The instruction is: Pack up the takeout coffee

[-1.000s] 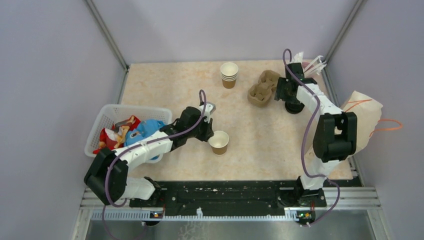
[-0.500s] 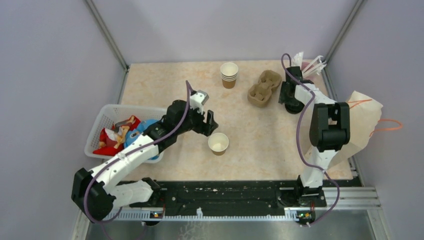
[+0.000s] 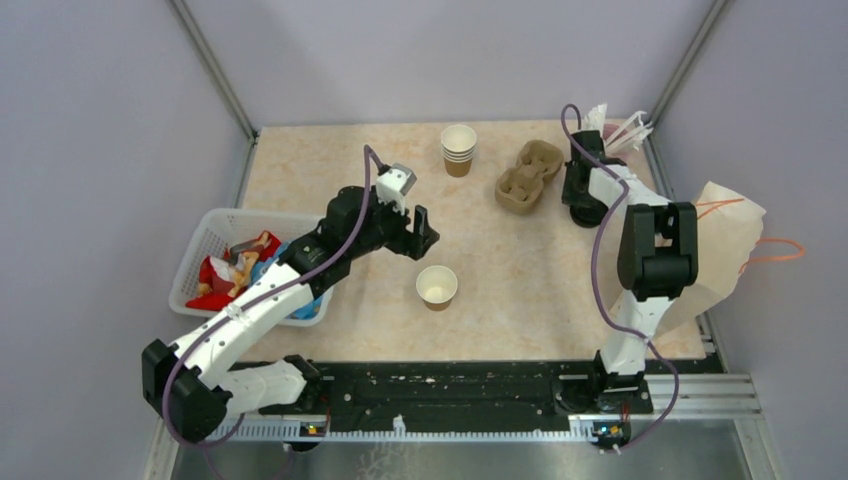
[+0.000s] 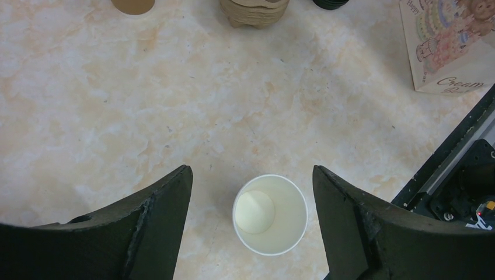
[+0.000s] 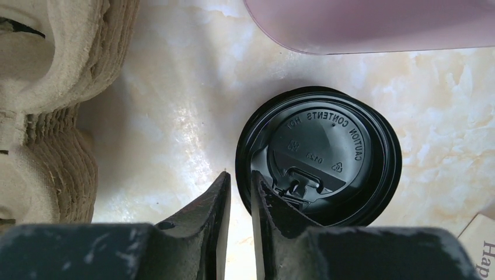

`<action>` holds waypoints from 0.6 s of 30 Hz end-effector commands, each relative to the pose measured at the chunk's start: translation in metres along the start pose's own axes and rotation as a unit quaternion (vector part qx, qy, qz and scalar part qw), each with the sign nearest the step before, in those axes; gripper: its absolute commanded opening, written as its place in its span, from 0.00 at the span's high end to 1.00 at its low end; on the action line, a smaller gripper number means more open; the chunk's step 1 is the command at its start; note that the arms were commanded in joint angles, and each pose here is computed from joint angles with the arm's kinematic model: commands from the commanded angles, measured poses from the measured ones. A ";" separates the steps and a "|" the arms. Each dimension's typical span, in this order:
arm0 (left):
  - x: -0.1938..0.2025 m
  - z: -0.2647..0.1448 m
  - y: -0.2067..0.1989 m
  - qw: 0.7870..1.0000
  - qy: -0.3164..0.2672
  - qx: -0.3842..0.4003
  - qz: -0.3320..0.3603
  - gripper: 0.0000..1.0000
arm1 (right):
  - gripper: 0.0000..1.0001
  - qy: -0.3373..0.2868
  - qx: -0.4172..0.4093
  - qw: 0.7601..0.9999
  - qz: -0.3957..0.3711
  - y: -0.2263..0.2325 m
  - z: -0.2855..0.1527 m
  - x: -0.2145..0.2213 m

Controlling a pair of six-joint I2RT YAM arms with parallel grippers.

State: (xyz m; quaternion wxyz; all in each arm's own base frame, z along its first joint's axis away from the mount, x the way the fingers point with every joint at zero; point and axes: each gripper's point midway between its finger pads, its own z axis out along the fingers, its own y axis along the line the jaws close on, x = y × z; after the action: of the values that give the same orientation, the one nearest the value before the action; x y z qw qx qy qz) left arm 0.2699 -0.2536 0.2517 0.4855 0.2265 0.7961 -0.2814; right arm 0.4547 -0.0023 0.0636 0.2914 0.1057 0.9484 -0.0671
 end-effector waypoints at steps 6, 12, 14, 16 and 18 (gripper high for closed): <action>-0.016 -0.002 -0.006 1.000 -0.014 0.011 0.011 0.18 | 0.91 -0.029 0.003 1.000 0.000 -0.002 0.003 -0.026; -0.020 -0.004 -0.005 1.000 -0.019 0.006 0.014 0.18 | 1.00 -0.032 0.005 0.999 -0.004 -0.003 0.001 -0.031; -0.022 -0.004 -0.006 1.000 -0.020 0.006 0.015 0.18 | 1.00 -0.038 0.005 0.999 -0.005 -0.003 -0.004 -0.035; -0.026 -0.004 -0.007 1.000 -0.022 0.008 0.014 0.18 | 1.00 -0.045 0.007 0.999 -0.002 -0.005 -0.012 -0.040; -0.030 -0.004 -0.008 1.000 -0.024 0.010 0.013 0.17 | 1.00 -0.053 0.005 0.999 0.002 -0.006 -0.023 -0.044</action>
State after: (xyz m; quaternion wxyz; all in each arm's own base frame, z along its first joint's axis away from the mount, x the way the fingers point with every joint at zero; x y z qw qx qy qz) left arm 0.2688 -0.2525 0.2534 0.4786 0.2300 0.8007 -0.2772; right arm 0.4644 -0.0056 0.0639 0.2932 0.0973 0.9483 -0.0728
